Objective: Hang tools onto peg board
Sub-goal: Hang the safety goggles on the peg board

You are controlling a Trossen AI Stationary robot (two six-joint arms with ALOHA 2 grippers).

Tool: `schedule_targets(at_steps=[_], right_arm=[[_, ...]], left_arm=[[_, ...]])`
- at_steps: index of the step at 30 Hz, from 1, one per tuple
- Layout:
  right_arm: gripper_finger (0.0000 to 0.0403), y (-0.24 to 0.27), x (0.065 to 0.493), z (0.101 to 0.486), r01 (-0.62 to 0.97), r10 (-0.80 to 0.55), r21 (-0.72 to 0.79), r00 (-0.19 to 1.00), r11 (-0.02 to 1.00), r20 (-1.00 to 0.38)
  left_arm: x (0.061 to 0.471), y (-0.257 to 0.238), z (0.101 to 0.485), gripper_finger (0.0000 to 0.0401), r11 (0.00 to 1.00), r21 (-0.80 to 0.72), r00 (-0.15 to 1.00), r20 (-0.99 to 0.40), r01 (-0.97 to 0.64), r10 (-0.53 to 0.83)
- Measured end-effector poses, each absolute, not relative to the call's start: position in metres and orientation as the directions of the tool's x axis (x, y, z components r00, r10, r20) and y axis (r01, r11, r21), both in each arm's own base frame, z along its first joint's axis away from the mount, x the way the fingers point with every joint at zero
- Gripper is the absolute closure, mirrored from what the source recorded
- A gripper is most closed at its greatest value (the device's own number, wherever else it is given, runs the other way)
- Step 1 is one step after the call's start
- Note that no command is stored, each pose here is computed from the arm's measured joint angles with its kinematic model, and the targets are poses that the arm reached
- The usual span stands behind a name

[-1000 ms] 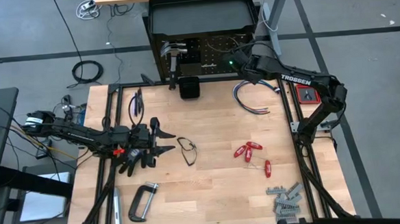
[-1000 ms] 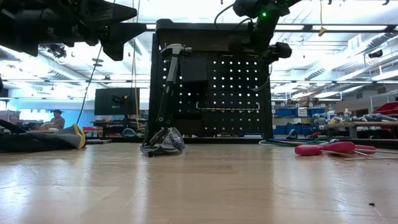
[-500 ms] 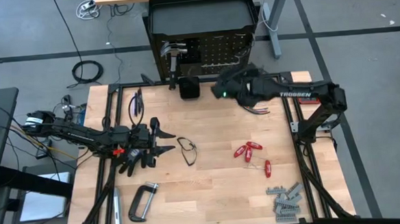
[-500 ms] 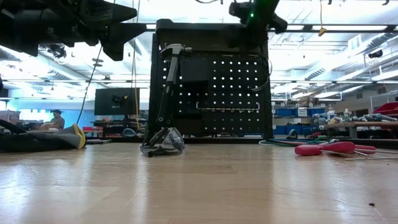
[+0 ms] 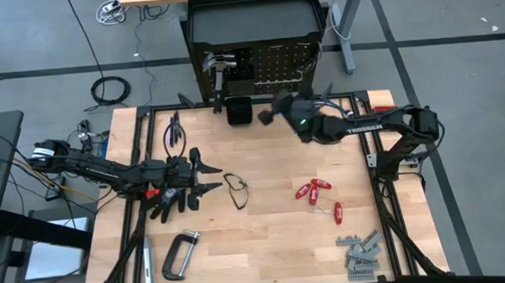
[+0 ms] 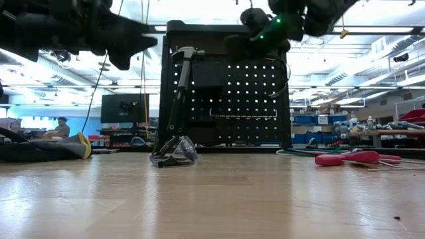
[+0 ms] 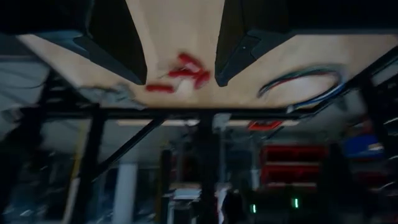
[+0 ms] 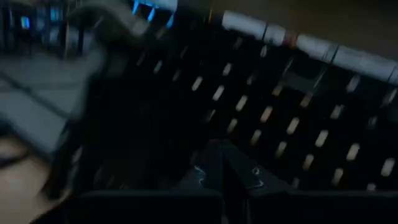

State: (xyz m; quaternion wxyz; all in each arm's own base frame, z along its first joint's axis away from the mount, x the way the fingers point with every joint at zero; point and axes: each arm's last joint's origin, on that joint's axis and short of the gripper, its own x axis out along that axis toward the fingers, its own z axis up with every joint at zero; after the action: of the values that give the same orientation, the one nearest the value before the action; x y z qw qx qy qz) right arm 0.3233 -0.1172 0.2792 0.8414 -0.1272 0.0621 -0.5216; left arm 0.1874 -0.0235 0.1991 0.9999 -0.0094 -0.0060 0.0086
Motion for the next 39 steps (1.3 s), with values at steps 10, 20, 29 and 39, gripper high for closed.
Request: schedule_targets(at_steps=[10, 20, 29, 39], right_arm=[[0.0394, -0.157, 0.306, 0.285, 0.768, -0.913, -0.579, 0.398, 0.275, 0.094], [0.0397, -0.149, 0.321, 0.271, 0.561, -0.958, -0.828, 0.239, 0.004, 0.157], [0.0397, -0.193, 0.327, 0.267, 0.587, -0.951, -0.792, 0.115, -0.167, 0.286], [0.0397, -0.218, 0.323, 0.289, 0.658, -0.949, -0.719, 0.021, -0.224, 0.315]], left_arm=[[0.194, -0.019, 0.195, 0.0204, 0.971, 0.105, 0.976, 0.032, -0.217, 0.215], [0.202, 0.001, 0.193, 0.0204, 0.93, 0.122, 0.937, 0.079, -0.348, 0.34], [0.219, 0.012, 0.199, 0.0204, 0.914, 0.161, 0.927, 0.099, -0.373, 0.361], [0.227, 0.012, 0.194, 0.0204, 0.913, 0.177, 0.93, 0.073, -0.368, 0.361]])
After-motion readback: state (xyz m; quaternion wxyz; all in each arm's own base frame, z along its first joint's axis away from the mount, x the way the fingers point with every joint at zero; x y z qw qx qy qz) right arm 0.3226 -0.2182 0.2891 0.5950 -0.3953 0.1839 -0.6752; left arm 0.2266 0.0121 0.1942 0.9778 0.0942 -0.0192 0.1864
